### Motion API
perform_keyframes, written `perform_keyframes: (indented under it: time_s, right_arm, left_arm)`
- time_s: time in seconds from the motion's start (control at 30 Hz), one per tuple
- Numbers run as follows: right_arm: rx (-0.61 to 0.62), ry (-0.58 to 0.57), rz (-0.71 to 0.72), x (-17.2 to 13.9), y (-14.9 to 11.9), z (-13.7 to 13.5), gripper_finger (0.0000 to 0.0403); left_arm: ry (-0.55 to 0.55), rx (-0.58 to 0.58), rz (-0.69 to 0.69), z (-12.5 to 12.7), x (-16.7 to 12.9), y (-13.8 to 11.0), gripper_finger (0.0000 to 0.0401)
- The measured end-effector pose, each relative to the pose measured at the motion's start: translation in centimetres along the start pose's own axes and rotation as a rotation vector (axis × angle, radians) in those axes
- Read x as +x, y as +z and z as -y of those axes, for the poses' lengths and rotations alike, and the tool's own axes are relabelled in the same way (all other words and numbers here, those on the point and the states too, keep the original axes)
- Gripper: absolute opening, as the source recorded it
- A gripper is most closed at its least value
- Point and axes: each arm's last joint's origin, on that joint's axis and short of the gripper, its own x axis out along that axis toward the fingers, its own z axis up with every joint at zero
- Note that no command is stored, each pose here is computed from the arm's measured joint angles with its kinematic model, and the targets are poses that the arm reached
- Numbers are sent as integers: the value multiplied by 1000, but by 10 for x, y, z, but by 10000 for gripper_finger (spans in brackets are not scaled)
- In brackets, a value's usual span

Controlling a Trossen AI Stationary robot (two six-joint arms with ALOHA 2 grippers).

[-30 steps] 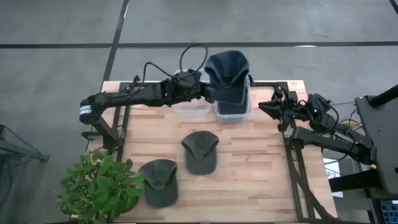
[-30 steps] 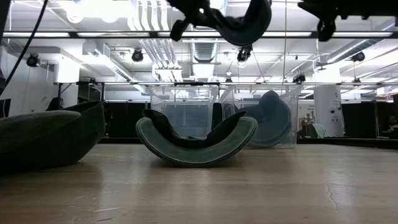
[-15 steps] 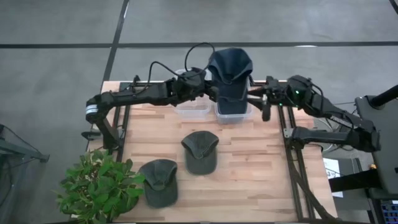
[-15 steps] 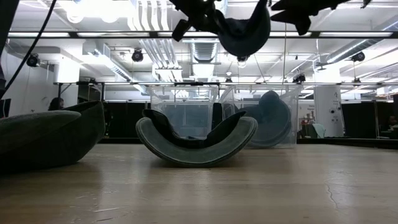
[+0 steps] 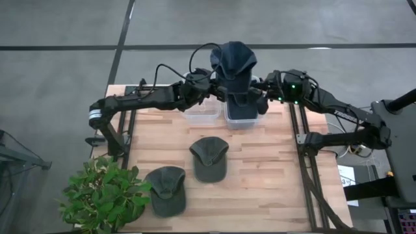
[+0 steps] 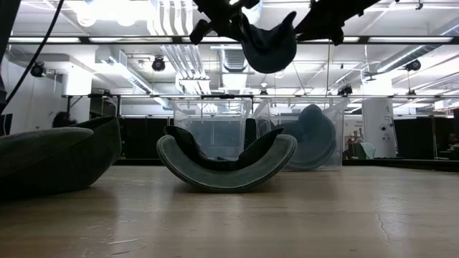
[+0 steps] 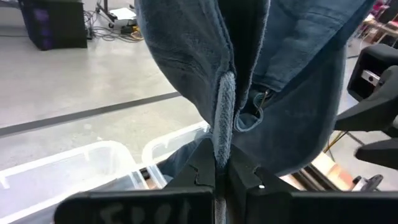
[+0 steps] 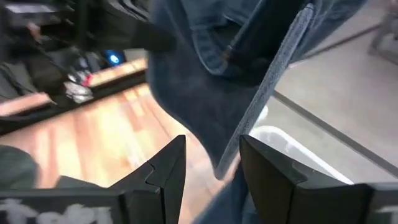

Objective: Pick & Place hat
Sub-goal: Put the blue cap into the right transparent bin

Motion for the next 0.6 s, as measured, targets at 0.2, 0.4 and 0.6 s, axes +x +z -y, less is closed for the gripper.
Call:
perform_keyframes:
  time_s: [0.2, 0.4, 0.6]
  right_arm:
    - [-17, -58, -21, 3, 4, 1, 145]
    - [-21, -97, 13, -4, 10, 2, 143]
    - [-16, -101, 35, -11, 11, 2, 148]
  left_arm:
    - [7, -2, 9, -1, -4, 3, 6]
    - [-4, 1, -2, 0, -6, 3, 5]
    - [2, 6, -4, 0, -6, 3, 5]
